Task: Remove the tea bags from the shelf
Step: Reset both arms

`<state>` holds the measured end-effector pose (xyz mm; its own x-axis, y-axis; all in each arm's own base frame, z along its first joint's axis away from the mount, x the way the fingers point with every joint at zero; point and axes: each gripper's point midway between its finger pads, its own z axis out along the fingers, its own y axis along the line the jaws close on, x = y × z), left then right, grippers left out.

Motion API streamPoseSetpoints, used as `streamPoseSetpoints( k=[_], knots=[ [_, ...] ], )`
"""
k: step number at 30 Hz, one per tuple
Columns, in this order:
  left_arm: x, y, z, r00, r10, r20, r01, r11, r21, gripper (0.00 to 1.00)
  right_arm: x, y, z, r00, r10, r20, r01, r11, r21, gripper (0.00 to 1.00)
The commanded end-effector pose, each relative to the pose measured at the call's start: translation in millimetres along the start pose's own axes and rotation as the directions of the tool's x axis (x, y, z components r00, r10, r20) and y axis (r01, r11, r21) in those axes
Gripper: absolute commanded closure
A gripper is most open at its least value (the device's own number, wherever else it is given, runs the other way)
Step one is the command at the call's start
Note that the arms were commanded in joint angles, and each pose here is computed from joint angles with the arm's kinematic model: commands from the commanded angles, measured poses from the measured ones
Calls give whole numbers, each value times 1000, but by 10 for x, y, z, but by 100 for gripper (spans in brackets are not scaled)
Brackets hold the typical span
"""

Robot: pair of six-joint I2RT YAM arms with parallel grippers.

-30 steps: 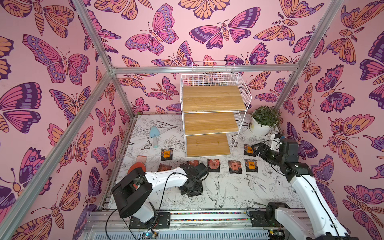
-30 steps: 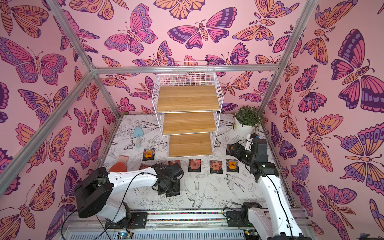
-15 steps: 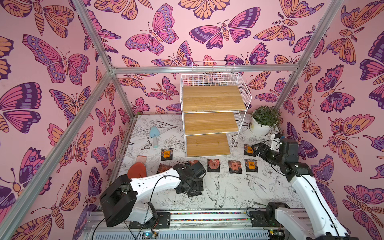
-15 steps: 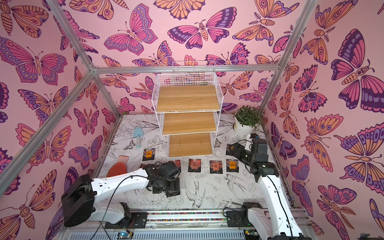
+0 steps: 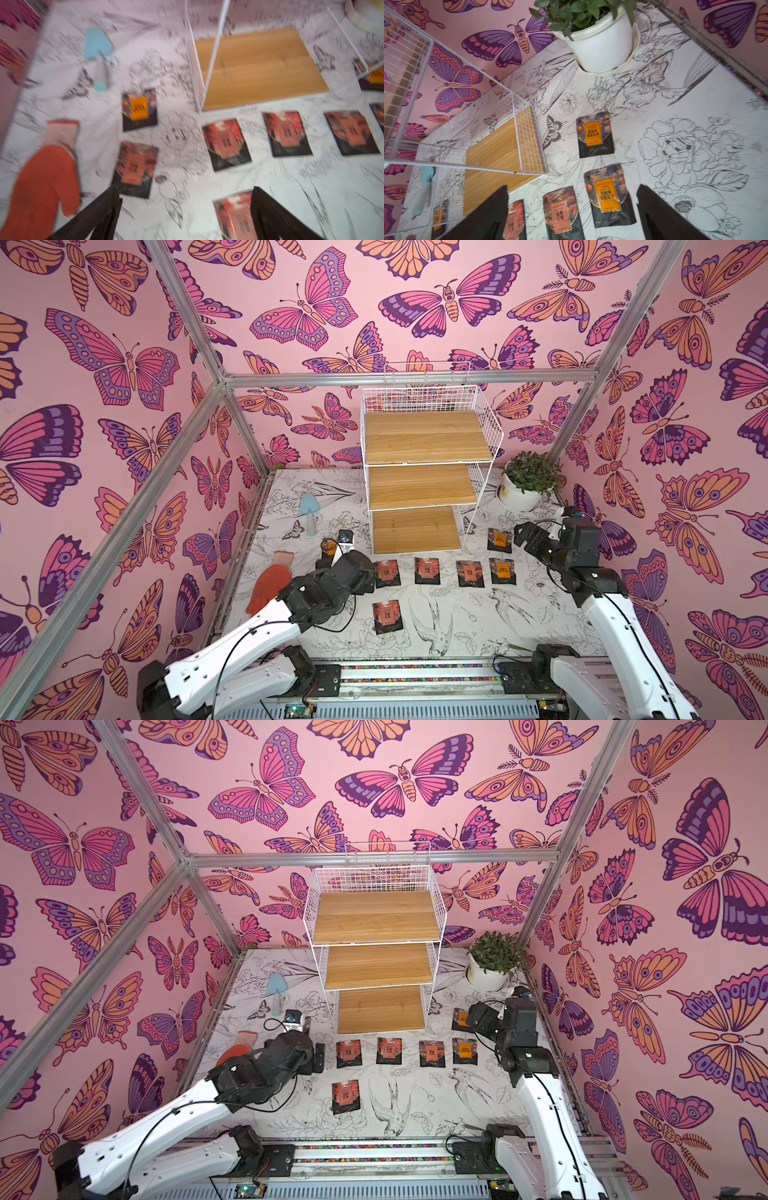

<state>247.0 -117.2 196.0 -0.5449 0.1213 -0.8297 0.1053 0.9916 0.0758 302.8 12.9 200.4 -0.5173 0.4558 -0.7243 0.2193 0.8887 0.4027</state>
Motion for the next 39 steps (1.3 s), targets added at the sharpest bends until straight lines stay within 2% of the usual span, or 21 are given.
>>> streamPoseSetpoints(
  k=[1, 3, 6, 8, 10, 12, 16, 18, 19, 21, 23, 25, 27, 30, 33, 39],
  knots=[
    [-402, 320, 73, 937, 255, 239, -213, 959, -188, 0, -247, -161, 38, 983, -69, 170, 55, 995, 84, 1],
    [-452, 566, 120, 930, 256, 265, -193, 951, -242, 0, -268, -179, 85, 971, -124, 205, 107, 990, 94, 1],
    [-341, 1119, 255, 954, 133, 269, -28, 932, -361, 0, -254, -324, 166, 963, -151, 223, 116, 980, 163, 1],
    [-165, 1323, 426, 958, -5, 287, 104, 938, -331, 0, -244, -407, 225, 957, -156, 243, 109, 974, 197, 1],
    [-4, 1419, 634, 936, -142, 321, 234, 935, -268, 0, -268, -473, 274, 946, -173, 275, 110, 967, 229, 1],
    [153, 1456, 849, 922, -205, 329, 294, 924, -245, 0, -296, -534, 314, 933, -198, 300, 117, 957, 265, 1],
    [211, 1451, 1301, 948, -155, 277, 233, 931, -279, 0, -300, -621, 442, 905, -276, 323, 170, 932, 320, 1],
    [160, 1427, 1448, 978, -103, 183, 153, 945, -288, 0, -279, -639, 518, 897, -295, 330, 185, 927, 325, 1],
    [150, 1432, 1499, 982, -81, 170, 130, 947, -294, 0, -257, -628, 568, 893, -299, 336, 193, 929, 315, 1],
    [218, 1471, 1630, 967, -93, 238, 161, 944, -286, 0, -202, -583, 677, 880, -320, 352, 219, 929, 298, 1],
    [233, 1473, 1674, 958, -79, 277, 159, 946, -282, 0, -111, -550, 812, 857, -406, 317, 295, 891, 344, 1],
    [267, 1487, 1683, 971, -97, 218, 158, 946, -283, 0, 33, -475, 949, 831, -449, 329, 350, 881, 318, 1],
    [278, 1493, 1686, 970, -108, 217, 169, 943, -286, 0, 93, -433, 992, 794, -461, 397, 361, 882, 303, 1],
    [274, 1502, 1681, 967, -110, 229, 175, 941, -288, 0, 179, -423, 1087, 796, -474, 377, 388, 877, 284, 1],
    [271, 1504, 1681, 966, -109, 234, 177, 941, -289, 0, 205, -450, 1147, 829, -470, 304, 393, 876, 281, 1],
    [267, 1502, 1678, 966, -109, 234, 175, 941, -288, 0, 181, -458, 1172, 836, -461, 298, 389, 880, 271, 1]
  ],
)
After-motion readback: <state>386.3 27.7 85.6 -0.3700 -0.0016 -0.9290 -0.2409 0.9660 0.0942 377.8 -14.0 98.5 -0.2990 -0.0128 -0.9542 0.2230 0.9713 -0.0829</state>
